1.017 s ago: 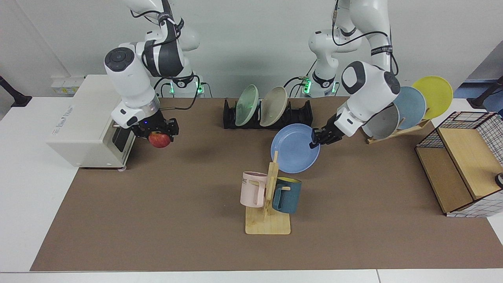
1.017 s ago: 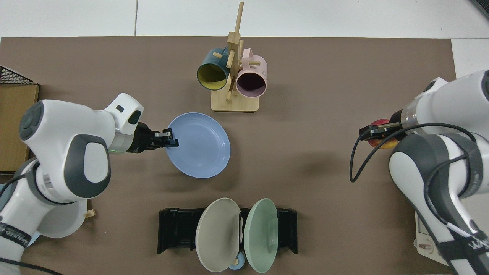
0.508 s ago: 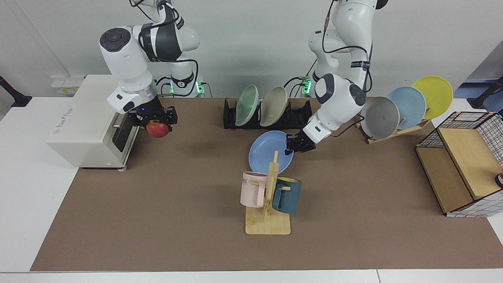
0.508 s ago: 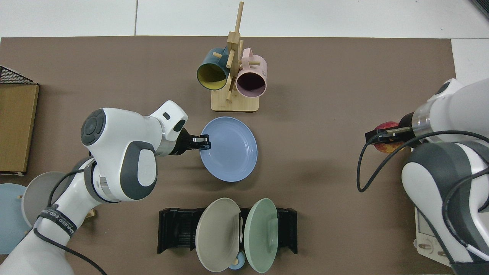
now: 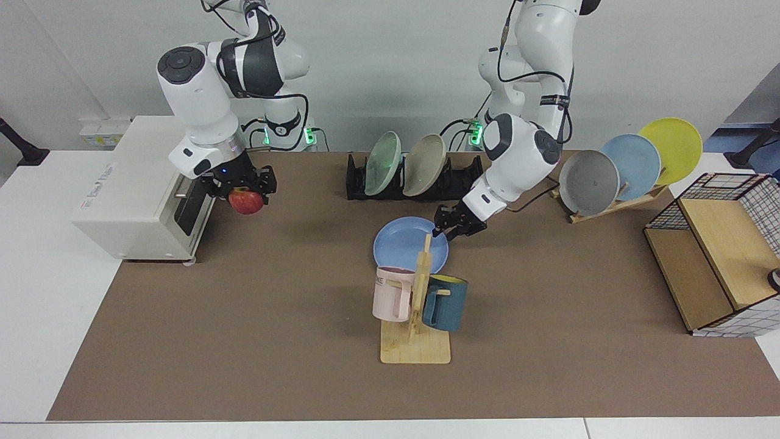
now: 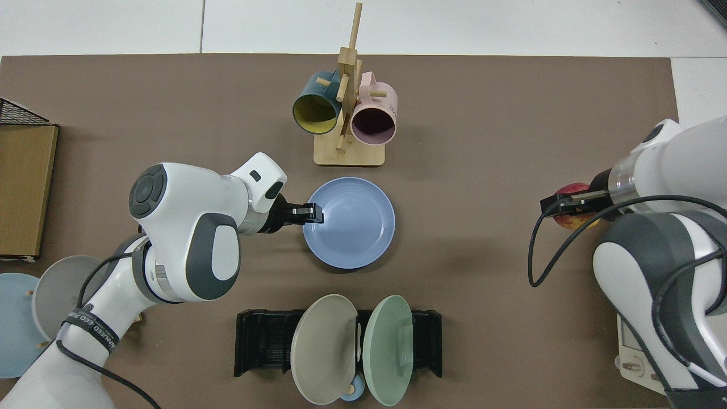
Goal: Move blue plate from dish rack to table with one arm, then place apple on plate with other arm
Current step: 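Lower the blue plate onto the table center and release it, then carry the apple toward the plate with the right gripper while the left gripper withdraws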
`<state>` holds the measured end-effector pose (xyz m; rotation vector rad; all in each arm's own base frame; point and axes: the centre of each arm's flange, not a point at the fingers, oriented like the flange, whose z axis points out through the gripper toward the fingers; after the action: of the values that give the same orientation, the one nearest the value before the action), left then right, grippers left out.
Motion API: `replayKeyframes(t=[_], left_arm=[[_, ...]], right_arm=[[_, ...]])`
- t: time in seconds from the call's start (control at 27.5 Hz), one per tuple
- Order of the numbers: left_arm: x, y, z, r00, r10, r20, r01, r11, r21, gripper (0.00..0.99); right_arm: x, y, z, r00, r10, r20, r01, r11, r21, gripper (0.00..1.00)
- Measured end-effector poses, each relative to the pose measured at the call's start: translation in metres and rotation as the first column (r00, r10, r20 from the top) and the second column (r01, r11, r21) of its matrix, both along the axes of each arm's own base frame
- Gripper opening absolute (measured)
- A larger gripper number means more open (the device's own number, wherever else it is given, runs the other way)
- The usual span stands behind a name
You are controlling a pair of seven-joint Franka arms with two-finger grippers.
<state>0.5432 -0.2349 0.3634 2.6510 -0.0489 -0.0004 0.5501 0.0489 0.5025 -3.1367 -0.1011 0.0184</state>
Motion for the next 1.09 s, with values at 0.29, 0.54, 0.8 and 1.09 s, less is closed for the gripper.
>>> replayKeyframes(t=[0.29, 0.54, 0.8, 1.09], left_arm=[[-0.003, 0.015, 0.043, 0.993, -0.118, -0.017, 0.118, 0.951, 0.284, 0.449], [-0.005, 0.040, 0.137, 0.989, -0.125, -0.074, 0.145, 0.882, 0.448, 0.515], [-0.015, 0.080, 0.202, 0.995, -0.075, -0.064, 0.097, 0.868, 0.487, 0.780], [-0.027, 0.109, 0.245, 0.995, -0.100, -0.030, 0.102, 0.864, 0.492, 0.982]], right_arm=[[-0.002, 0.019, -0.002, 1.000, -0.018, -0.004, 0.018, 1.000, -0.001, 0.75], [-0.005, 0.050, -0.003, 0.999, -0.044, -0.003, 0.044, 0.999, -0.002, 0.75], [-0.014, 0.113, -0.010, 0.996, -0.094, 0.011, 0.094, 0.996, 0.001, 0.75], [-0.022, 0.188, -0.015, 0.985, -0.172, 0.020, 0.172, 0.985, 0.005, 0.75]])
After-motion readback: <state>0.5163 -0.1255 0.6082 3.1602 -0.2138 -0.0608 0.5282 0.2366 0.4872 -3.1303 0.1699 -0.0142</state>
